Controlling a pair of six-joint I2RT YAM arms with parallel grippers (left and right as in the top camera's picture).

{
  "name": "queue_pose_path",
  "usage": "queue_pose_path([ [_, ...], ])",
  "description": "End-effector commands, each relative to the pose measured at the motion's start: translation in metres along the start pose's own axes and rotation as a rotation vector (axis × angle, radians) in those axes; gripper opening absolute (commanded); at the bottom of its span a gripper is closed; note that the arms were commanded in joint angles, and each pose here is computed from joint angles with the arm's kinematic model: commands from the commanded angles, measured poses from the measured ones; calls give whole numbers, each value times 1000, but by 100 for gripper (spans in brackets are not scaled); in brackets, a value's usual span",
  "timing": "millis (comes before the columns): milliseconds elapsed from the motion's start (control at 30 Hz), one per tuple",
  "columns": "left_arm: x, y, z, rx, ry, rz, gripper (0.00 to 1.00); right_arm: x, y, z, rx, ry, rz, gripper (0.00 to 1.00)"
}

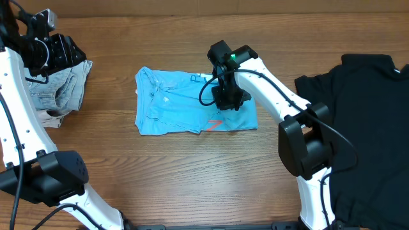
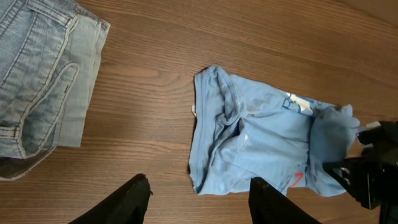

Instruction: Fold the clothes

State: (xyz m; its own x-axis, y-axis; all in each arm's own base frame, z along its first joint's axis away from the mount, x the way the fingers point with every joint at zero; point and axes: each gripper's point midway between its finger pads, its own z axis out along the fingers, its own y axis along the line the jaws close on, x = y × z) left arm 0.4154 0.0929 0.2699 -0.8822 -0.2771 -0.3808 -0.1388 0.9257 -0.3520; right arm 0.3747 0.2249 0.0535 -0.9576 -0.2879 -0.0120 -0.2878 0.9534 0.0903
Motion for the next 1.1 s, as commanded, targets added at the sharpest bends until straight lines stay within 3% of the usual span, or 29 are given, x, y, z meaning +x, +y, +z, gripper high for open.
queue_pose_path([
  [0, -4, -10, -8, 18, -31, 39, 55, -4, 38, -13, -162, -39, -53, 42],
  [267, -5, -9, -8, 17, -32, 40, 58, -35, -2, -68, -102, -185, 15, 41],
  [333, -5, -9, -8, 17, -32, 40, 58, -38, -18, -78, -101, -201, 55, 33],
  [433, -5, -9, -8, 17, -33, 40, 58, -32, -47, -77, -93, -169, 154, 7],
  [467, -5, -9, -8, 17, -32, 40, 58, -27, -56, -72, -89, -143, 192, 4],
  [567, -5, -9, -8, 17, -34, 41, 58, -10, -63, -50, -134, -60, 238, 4],
  [733, -7, -9, -8, 17, -42, 44, 58, 27, -23, -3, -305, 93, 224, 4],
  [800, -8, -9, -8, 16, -45, 46, 58, 41, 4, 10, -387, 130, 160, 4],
  [867, -8, -9, -8, 16, -46, 46, 58, 56, 46, 18, -490, 136, -36, 4],
  [933, -8, -9, -8, 16, -45, 46, 58, 58, 55, 18, -450, 118, -120, 4],
  [1067, -8, -9, -8, 16, -45, 46, 59, 48, 14, 2, -144, 65, -85, 4],
])
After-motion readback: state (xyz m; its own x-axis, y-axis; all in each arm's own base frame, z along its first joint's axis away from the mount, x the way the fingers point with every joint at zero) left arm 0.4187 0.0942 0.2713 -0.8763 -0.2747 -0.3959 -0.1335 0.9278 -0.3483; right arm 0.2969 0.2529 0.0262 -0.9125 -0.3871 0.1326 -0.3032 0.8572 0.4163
